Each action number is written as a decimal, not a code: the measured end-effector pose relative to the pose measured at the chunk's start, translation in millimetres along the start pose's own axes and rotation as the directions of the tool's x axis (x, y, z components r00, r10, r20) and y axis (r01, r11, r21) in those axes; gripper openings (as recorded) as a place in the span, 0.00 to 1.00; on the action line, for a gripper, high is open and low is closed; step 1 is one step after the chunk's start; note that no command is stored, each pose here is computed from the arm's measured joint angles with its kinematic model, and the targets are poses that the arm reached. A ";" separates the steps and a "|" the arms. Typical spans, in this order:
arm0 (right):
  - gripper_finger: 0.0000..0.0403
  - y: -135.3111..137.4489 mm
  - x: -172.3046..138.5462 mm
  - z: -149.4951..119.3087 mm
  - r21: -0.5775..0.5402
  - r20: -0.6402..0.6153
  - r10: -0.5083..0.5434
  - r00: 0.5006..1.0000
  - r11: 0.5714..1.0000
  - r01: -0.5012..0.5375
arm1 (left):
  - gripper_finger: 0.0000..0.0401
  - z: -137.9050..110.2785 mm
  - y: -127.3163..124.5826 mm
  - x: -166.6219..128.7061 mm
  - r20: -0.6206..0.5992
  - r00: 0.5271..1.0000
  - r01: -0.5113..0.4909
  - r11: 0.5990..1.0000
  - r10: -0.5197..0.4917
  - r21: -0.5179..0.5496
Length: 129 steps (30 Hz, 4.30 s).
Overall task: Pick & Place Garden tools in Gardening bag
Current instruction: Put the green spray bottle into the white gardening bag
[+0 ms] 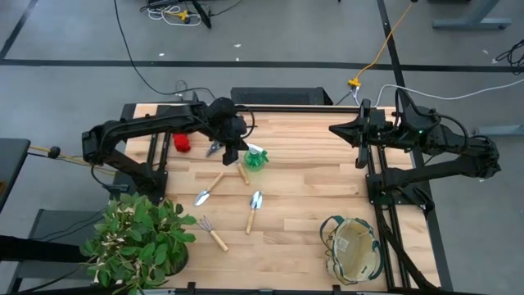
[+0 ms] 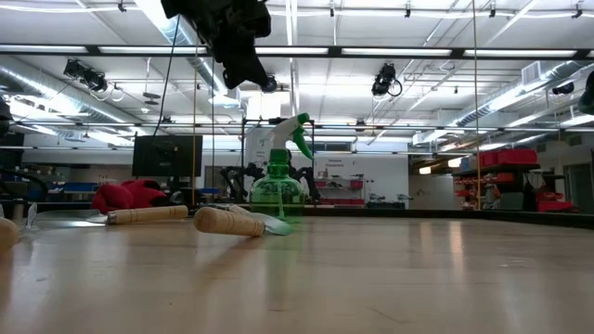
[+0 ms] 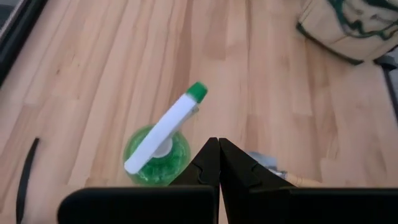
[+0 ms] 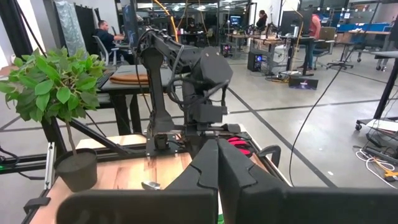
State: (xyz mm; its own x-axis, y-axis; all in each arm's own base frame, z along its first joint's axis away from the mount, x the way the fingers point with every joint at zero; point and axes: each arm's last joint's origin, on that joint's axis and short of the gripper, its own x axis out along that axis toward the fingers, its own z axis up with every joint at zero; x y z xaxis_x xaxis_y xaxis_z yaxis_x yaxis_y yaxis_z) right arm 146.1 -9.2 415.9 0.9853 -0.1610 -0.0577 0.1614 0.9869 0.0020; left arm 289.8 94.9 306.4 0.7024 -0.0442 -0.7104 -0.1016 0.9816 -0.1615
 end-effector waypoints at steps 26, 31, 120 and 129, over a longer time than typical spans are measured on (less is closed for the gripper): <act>0.00 0.1 0.0 0.0 0.000 0.000 0.003 1.000 1.000 -0.003 | 0.01 -5.1 7.5 28.9 -0.077 0.996 0.034 0.999 -0.036 -0.026; 0.00 0.1 0.0 0.0 0.003 0.000 0.004 1.000 1.000 -0.004 | 0.01 -5.0 7.2 29.0 -0.077 0.996 0.038 0.999 -0.036 0.019; 0.03 0.2 0.1 0.0 0.032 0.000 0.008 1.000 0.999 -0.008 | 0.18 -0.6 25.2 69.1 -0.092 0.996 0.013 0.952 0.016 0.304; 0.03 0.3 0.0 0.0 0.033 0.000 0.008 1.000 0.999 -0.008 | 0.17 34.6 4.5 50.4 -0.017 1.000 0.010 0.962 -0.005 0.271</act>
State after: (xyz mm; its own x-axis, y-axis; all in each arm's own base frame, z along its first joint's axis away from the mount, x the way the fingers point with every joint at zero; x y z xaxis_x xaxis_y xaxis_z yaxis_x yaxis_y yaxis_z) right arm 146.1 -9.0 415.9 0.9865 -0.1531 -0.0574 0.1553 0.9872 0.0350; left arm 349.1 103.5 293.5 0.6907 -0.0525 -0.7212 0.1003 0.9947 0.0237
